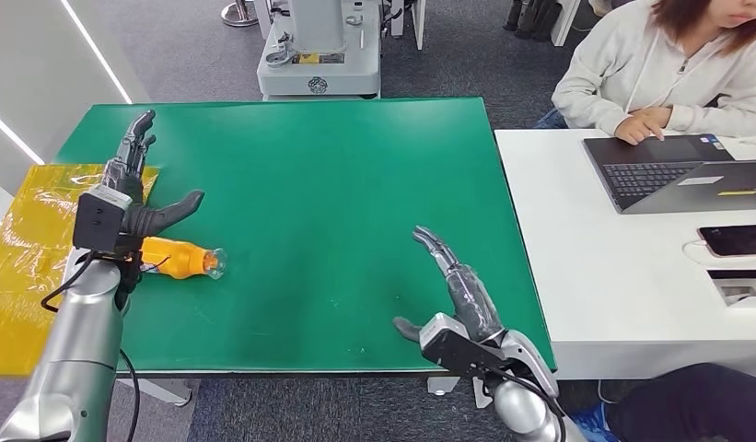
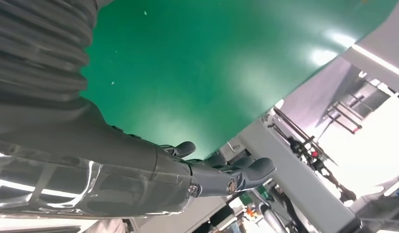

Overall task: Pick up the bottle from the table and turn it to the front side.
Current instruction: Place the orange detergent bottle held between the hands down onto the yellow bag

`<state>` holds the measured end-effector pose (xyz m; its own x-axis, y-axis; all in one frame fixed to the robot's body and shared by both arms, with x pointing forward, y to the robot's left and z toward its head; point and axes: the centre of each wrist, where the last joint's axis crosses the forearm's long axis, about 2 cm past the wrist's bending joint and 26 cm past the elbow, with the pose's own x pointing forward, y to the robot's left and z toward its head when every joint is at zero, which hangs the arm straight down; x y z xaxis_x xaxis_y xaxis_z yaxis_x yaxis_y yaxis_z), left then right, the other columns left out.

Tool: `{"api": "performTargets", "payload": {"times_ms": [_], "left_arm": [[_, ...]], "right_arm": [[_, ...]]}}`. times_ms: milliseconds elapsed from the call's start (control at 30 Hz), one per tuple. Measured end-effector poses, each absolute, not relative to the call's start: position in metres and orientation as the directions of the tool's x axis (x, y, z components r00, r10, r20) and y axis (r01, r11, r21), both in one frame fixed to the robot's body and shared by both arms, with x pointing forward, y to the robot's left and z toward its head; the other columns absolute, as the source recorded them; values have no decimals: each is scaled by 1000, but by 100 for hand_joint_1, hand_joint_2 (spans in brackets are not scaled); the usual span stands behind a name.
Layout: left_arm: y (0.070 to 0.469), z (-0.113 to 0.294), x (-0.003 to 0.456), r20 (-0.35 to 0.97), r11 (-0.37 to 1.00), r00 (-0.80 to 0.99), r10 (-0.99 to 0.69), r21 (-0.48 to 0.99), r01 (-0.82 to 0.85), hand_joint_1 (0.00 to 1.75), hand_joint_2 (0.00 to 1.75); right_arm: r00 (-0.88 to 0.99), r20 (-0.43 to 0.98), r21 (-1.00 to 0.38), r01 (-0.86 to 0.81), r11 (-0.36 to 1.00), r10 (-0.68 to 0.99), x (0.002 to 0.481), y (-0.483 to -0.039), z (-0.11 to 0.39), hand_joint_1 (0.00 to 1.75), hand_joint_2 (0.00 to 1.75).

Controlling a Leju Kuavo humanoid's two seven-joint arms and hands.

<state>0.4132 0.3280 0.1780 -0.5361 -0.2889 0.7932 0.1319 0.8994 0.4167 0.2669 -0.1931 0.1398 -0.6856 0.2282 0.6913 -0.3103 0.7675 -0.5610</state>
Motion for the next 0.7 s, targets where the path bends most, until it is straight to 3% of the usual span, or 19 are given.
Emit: {"api": "performTargets", "payload": {"times_ms": [200,700], "left_arm": [[309,173,404,847,927,-525,-84,259,270,0,175],[292,143,379,883,944,-469,32,127,305,0,175]], "right_arm": [[-714,673,-500,-247,830,193,267,-202,150,0,175],[-779,608,-396,-128,909,155,259,-227,176,0,175]]}}
